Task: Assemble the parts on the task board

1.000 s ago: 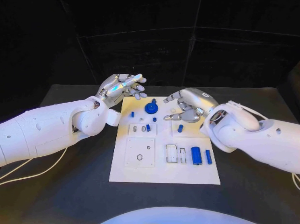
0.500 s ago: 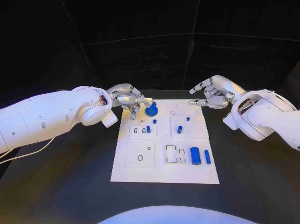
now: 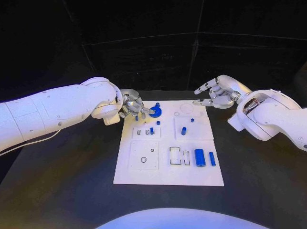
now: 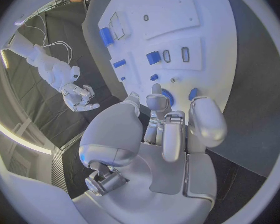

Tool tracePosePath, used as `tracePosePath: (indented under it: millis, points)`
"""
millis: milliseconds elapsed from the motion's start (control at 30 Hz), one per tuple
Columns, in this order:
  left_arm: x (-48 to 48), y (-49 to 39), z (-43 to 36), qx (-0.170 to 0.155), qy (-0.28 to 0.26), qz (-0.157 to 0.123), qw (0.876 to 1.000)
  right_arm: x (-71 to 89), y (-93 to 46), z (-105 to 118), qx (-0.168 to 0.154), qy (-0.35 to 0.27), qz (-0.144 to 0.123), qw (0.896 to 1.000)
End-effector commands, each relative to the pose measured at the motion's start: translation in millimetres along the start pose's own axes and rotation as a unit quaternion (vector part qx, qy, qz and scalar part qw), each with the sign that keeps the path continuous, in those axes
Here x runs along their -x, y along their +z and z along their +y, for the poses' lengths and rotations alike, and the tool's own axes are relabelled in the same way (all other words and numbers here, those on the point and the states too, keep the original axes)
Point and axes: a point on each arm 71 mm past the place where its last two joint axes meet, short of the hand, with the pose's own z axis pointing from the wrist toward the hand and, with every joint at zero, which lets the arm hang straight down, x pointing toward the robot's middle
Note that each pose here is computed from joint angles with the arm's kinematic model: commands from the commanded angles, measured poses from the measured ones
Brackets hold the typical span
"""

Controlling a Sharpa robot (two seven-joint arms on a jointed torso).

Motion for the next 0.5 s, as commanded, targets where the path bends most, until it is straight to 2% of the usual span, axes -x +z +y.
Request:
tracePosePath:
  millis: [33,133,267,500]
  points:
    - [-11.1,3.2,0.1,0.064,0.049,0.057,0.995,0.0,1.0,0,-0.005,-0.001,0.003,1.000]
    - [-17.5,7.1,-6.5,0.072,0.062,0.077,0.992,0.0,1.7,0,-0.006,-0.002,0.003,1.000]
    - [-23.7,10.9,-11.2,0.083,0.077,0.097,0.989,0.2,2.2,-1,-0.008,-0.003,0.002,1.000]
    - [-28.6,15.6,-15.6,0.090,0.087,0.108,0.986,1.0,2.4,-2,-0.010,-0.004,0.000,1.000]
